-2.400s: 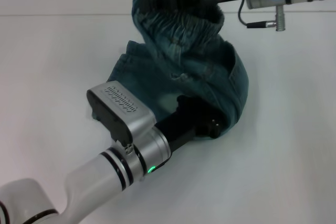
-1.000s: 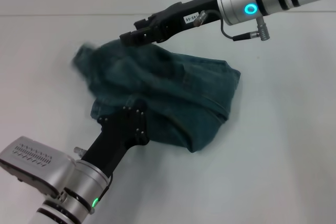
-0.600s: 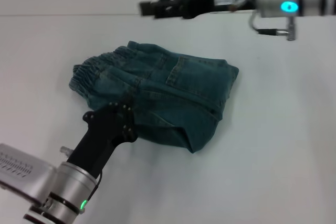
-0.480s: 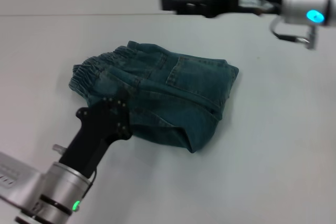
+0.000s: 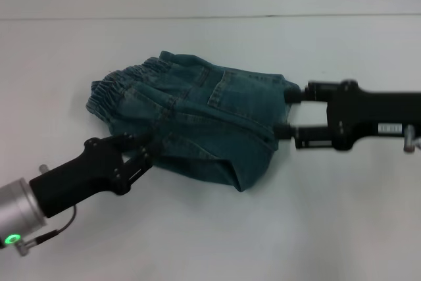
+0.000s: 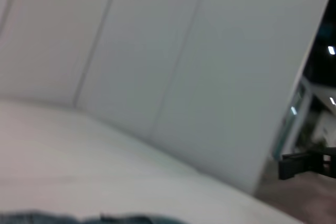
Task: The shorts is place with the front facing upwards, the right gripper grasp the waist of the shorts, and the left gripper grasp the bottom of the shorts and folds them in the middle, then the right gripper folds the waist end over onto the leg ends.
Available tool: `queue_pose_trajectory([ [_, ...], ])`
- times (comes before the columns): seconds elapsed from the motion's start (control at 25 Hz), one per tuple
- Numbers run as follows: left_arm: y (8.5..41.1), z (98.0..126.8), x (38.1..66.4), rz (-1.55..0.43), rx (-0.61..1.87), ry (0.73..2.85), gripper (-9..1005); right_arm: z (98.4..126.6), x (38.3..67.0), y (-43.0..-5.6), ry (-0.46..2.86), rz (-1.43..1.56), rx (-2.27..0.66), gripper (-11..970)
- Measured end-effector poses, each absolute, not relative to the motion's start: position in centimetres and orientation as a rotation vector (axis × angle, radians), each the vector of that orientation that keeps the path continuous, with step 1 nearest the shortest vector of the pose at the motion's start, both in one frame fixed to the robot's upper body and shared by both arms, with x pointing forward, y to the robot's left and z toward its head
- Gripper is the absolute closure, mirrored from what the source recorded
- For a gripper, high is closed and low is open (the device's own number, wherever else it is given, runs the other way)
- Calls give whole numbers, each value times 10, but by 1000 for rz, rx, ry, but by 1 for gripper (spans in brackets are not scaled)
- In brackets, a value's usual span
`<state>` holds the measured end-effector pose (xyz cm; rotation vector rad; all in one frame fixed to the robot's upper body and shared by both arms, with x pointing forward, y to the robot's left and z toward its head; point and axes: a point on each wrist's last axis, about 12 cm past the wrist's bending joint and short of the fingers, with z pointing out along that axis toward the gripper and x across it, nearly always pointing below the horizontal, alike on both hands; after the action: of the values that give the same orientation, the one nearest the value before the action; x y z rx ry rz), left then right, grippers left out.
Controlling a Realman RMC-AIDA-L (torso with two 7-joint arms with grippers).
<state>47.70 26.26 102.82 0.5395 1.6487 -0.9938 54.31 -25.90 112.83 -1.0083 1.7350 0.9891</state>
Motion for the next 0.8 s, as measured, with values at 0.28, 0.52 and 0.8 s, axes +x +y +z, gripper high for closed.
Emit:
queue_pose_trajectory([
  [0.28, 283, 1053, 485, -1028, 638, 1734, 636, 1113, 534, -264, 1830, 966, -1022, 153],
  [0.52, 283, 1060, 489, -1043, 672, 1756, 522, 1110, 531, -268, 1844, 960, -996, 152],
  [0.8, 277, 1061, 494, -1061, 702, 1783, 234, 1107, 528, -272, 1860, 965, -974, 152],
])
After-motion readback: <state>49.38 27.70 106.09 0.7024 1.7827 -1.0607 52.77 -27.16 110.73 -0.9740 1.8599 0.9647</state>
